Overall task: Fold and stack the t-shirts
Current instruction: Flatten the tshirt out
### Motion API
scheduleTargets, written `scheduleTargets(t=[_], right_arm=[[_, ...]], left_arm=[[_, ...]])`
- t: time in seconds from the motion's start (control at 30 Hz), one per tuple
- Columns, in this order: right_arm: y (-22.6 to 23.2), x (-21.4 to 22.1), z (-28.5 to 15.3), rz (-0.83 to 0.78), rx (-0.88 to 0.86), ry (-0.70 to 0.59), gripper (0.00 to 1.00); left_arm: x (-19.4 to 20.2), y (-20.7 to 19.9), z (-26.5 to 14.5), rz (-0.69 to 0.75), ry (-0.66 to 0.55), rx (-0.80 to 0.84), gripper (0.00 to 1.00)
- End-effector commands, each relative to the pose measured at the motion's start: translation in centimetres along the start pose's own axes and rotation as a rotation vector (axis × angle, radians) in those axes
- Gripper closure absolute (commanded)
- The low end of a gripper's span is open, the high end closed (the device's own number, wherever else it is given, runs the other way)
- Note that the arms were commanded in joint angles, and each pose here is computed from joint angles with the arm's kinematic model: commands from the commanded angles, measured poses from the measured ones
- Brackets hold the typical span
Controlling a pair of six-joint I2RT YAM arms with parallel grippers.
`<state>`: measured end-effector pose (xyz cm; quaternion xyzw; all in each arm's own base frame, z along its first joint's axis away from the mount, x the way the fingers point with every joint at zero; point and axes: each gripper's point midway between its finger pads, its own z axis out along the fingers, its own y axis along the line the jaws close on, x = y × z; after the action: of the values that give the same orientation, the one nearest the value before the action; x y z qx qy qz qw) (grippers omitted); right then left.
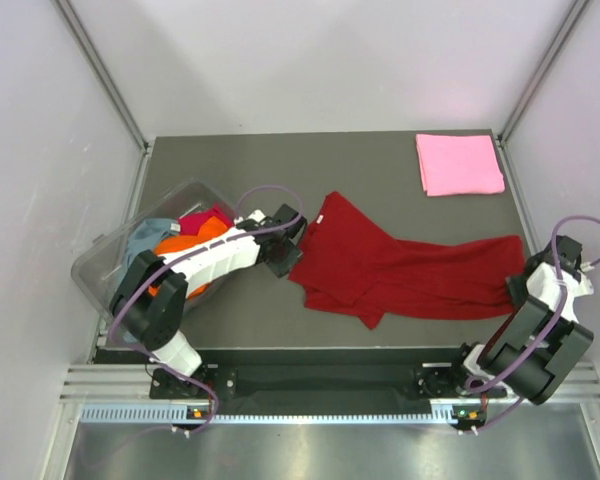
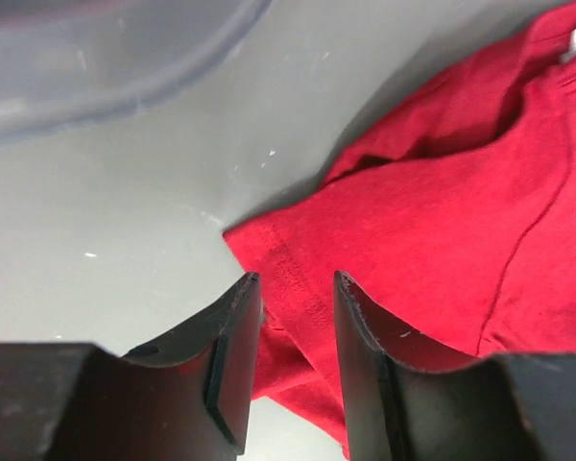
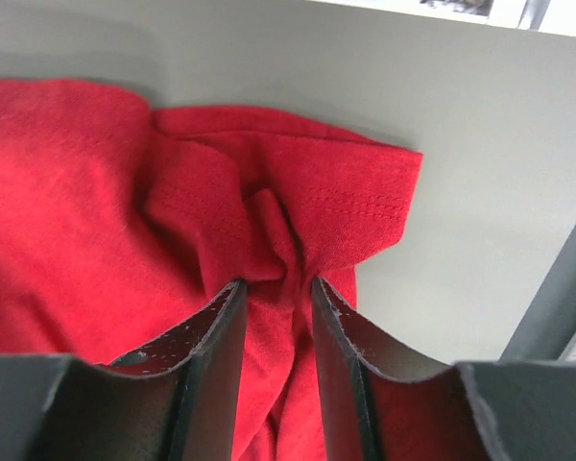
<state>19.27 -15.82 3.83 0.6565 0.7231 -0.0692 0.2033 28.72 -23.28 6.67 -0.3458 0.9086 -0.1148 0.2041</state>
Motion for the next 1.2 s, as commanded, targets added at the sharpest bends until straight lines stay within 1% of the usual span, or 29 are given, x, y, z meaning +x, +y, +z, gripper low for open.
scheduleTargets(t=[0.0,0.13,0.3,0.53,0.73,0.83,0.87,0.97,1.03,1.13,1.17], right_arm=[[1.1,-0.6,-1.0,0.014,-0.081,-0.029,0.66],[1.2,-0.5,-1.5,0.012,-0.103,-0.026,0.66],[1.2,-0.7,-2.1,0.015,-0.112,-0.044,0.66],[1.4,-0.7,-2.4,0.019,-0.13,-0.049,0.66],[1.6,-0.6,-2.4,0.018,-0.143,-0.047,0.66],[1.7,-0.7,-2.5,0.016,-0.146,-0.045,0.66],[1.7,-0.7,-2.5,0.016,-0.146,-0.045,0.66],[2.1,-0.4,-2.6,0.021,-0.17,-0.032,0.66],[2.7,0.1,-2.8,0.016,-0.205,-0.007,0.66],[3.4,0.9,-3.0,-0.002,-0.233,0.019,0.66],[3.6,0.9,-3.2,-0.007,-0.238,0.019,0.66]], left_arm=[[0.6,0.5,0.4,-0.063,0.005,-0.019,0.59],[1.7,2.1,1.6,-0.096,0.039,-0.061,0.63],[2.6,2.3,2.8,-0.096,0.067,-0.055,0.66],[2.6,3.4,4.3,-0.087,0.039,-0.107,0.64],[2.3,3.8,5.0,-0.061,0.016,-0.128,0.65],[2.2,3.6,5.1,-0.048,0.012,-0.132,0.73],[2.2,3.7,5.2,-0.042,0.013,-0.135,0.82],[1.9,2.7,5.1,-0.014,0.003,-0.09,1.0],[1.7,2.4,4.8,0.007,-0.006,-0.069,1.0],[0.3,0.5,3.1,0.033,-0.054,0.01,1.0],[-0.4,-0.3,1.9,0.037,-0.075,0.044,1.0]])
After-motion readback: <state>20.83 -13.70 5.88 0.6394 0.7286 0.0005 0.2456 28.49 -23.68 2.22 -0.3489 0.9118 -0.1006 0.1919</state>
